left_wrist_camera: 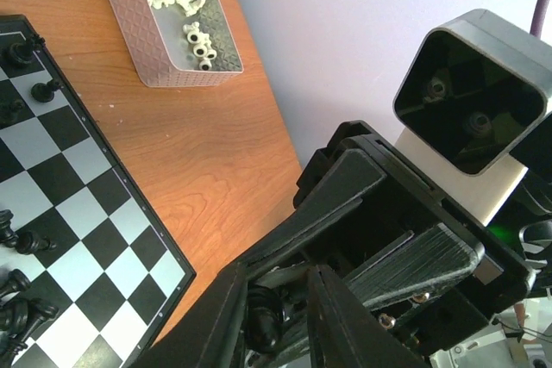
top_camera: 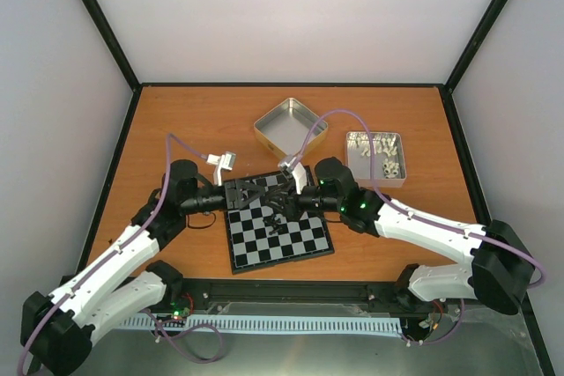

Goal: Set up the chess pieces on the board
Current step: Place the chess piece on the chessboard.

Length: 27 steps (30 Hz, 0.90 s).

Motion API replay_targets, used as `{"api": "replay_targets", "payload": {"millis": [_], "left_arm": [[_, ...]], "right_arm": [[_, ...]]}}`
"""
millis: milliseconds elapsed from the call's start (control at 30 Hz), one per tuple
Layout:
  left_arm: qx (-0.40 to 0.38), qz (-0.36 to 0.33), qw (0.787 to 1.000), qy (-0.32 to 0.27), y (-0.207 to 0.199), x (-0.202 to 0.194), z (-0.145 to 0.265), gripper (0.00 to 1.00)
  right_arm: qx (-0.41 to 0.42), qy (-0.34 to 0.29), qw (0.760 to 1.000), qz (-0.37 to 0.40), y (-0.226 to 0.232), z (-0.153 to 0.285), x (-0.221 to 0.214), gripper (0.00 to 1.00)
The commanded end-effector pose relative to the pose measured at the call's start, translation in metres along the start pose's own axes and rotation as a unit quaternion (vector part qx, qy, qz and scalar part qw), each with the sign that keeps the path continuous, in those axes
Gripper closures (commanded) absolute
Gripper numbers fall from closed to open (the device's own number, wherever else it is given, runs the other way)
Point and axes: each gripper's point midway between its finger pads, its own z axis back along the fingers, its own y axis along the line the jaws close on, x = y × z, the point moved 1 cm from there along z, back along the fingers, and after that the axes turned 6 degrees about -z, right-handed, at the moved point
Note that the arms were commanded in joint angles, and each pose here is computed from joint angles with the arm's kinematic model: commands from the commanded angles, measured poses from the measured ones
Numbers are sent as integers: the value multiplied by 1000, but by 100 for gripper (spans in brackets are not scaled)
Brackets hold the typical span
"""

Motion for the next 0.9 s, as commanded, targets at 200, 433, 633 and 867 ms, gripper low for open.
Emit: {"api": "replay_targets", "payload": {"millis": [200,433,633,867], "left_arm": [[-23,-34,999,5,-7,0,-1,92],[13,-70,997,-8,-2,6,2,99],[128,-102,986,-23,25,23,9,99],[248,-142,958,-26,60,41,17,99]], "right_arm": [[16,-19,1000,15,11,-2,14,86],[-3,-21,1000,9,5,1,13,58],[-15,-21,1000,8,1,8,6,41],[-110,-44,993,-9,-28,28,0,39]]}}
